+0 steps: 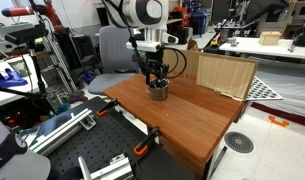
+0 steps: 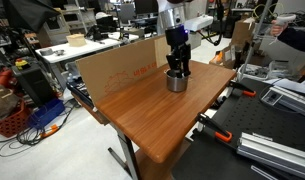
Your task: Put the marker in the pot on the table
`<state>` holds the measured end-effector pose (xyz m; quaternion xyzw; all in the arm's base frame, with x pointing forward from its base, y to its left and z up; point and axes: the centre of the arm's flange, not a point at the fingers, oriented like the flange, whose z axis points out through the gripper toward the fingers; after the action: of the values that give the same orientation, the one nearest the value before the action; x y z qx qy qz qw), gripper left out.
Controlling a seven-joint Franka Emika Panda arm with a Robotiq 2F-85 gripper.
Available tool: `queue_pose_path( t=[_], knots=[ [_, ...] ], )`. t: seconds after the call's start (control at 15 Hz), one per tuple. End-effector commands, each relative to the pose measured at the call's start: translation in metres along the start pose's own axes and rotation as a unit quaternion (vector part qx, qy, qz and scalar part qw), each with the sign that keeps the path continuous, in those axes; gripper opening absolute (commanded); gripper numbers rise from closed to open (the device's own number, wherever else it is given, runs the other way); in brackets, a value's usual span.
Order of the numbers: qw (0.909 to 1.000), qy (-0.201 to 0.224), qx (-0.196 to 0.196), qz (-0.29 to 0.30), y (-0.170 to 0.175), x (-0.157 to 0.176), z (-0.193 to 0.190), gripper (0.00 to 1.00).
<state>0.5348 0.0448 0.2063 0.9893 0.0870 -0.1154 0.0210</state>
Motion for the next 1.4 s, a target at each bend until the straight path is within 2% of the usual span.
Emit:
queue_pose_path(
  t=[0.0,0.27,0.4,0.8,1.33],
  knots=[
    [1.0000,-0.003,-0.008,-0.001,0.001,0.006,0.004,0.27],
    [1.0000,-0.005,-0.008,0.000,0.001,0.006,0.006,0.00],
    [1.0000,-0.005,-0.008,0.001,0.001,0.006,0.006,0.05],
    [0.9999,-0.002,-0.006,0.014,0.000,0.002,0.000,0.05],
    [0.9990,0.030,-0.009,0.033,0.000,-0.019,-0.032,0.05]
  ],
)
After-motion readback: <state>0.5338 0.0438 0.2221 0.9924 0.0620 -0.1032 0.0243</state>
